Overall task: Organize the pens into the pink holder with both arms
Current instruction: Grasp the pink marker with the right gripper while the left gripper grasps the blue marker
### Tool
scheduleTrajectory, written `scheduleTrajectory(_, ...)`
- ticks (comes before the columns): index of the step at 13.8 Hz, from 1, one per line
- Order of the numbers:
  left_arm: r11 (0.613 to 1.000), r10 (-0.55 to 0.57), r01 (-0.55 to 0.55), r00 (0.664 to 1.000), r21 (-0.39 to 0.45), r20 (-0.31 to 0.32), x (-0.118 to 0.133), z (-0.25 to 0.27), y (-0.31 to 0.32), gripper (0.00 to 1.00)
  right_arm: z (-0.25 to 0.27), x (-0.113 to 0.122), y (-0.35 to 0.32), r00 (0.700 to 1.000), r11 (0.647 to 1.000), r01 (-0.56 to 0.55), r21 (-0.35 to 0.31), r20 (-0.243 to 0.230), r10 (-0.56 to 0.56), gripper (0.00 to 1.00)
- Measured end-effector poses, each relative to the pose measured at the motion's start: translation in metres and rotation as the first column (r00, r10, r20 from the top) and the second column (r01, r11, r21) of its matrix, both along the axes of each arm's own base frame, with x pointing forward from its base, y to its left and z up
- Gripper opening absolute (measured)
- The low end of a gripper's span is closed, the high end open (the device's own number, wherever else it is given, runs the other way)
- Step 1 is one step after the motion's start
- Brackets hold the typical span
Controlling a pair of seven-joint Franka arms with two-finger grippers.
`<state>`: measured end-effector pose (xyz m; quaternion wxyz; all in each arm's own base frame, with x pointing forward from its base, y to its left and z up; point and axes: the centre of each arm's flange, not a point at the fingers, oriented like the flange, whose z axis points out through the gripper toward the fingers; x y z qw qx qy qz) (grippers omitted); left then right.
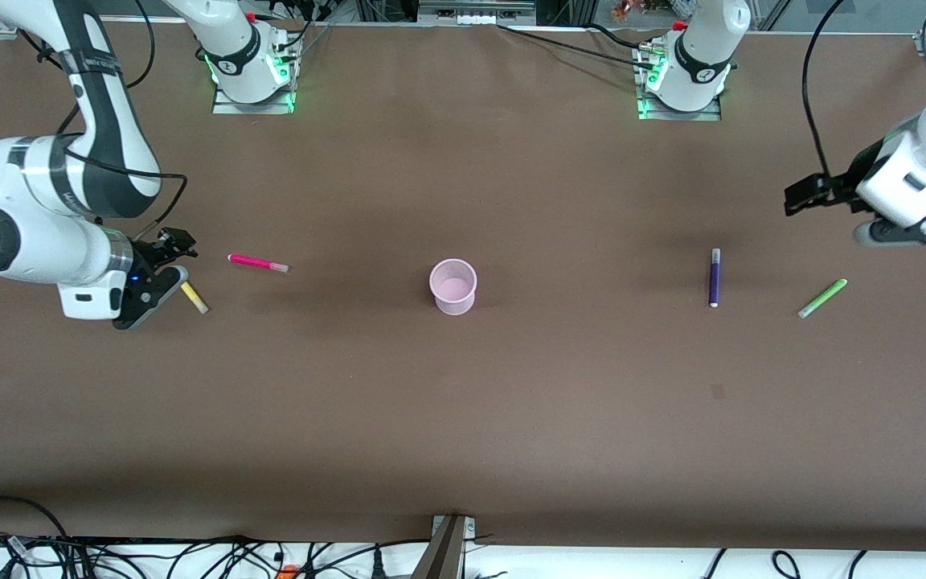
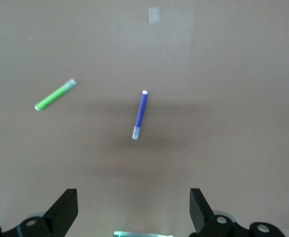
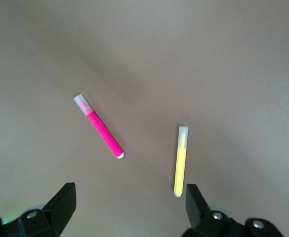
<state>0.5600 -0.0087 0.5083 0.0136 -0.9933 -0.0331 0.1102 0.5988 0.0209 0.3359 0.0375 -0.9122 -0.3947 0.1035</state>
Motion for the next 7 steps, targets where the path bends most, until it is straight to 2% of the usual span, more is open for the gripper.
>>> scheduleTrajectory(4,1.000,0.010,-0.011,0.995,-0.011,-0.098,0.036,-0.109,0.008,1.00,-0.046,-0.021,0.003,0.994,0.996,-0.080,0.024,0.072,0.078,0.99)
scheduleTrajectory(7,1.000,-0.020,0.017,0.992,-0.025,-0.125,0.050,-0.171,0.008,1.00,-0.077,-0.040,0.006,0.988,0.993,-0.113,0.036,0.110,0.109,0.99)
